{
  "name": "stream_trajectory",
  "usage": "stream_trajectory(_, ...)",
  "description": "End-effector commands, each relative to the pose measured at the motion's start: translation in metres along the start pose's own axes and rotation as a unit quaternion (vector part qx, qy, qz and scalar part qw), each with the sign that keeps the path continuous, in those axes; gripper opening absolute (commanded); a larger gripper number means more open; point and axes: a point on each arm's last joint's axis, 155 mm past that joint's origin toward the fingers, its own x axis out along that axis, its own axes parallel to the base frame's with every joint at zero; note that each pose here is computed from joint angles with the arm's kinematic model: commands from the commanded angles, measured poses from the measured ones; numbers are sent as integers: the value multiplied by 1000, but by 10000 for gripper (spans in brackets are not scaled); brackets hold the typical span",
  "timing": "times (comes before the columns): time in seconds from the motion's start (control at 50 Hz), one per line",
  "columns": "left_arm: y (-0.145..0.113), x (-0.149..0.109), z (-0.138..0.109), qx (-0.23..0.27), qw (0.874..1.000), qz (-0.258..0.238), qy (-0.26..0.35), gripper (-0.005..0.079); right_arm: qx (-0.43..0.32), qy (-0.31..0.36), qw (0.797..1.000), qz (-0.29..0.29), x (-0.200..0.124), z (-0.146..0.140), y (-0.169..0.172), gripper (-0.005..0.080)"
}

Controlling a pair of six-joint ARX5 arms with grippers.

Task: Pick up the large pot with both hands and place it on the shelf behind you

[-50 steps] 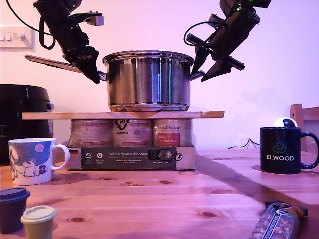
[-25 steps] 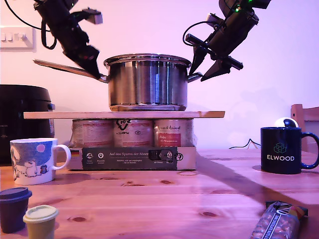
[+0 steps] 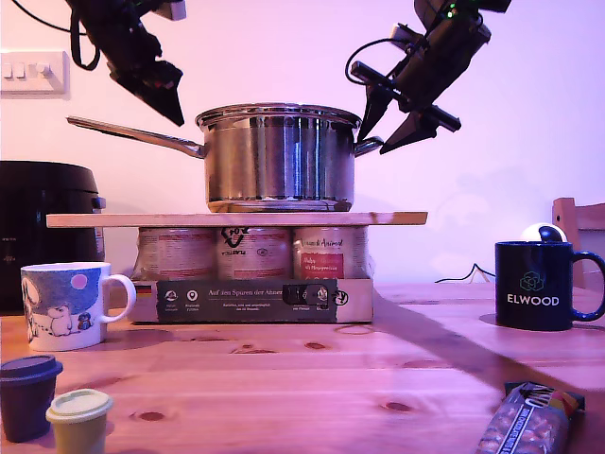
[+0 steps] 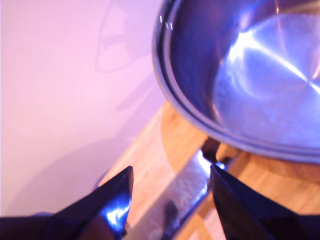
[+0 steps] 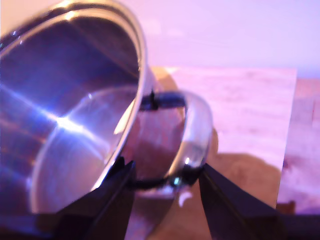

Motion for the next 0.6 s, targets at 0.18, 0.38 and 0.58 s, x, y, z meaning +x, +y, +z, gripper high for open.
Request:
stream_trajectory(0.18, 5, -28, 32, 7, 999, 16, -27, 432, -21, -9, 1000, -5, -39, 18, 10, 355)
stream_trajectory(0.38, 0, -46, 48, -5, 999, 11, -32, 432, -27, -5, 1000, -8, -62, 26, 19, 355)
stream_trajectory(0.58, -13, -67, 71, -79, 996, -3, -47, 385, -19, 19, 1000, -7, -84, 20, 28, 325)
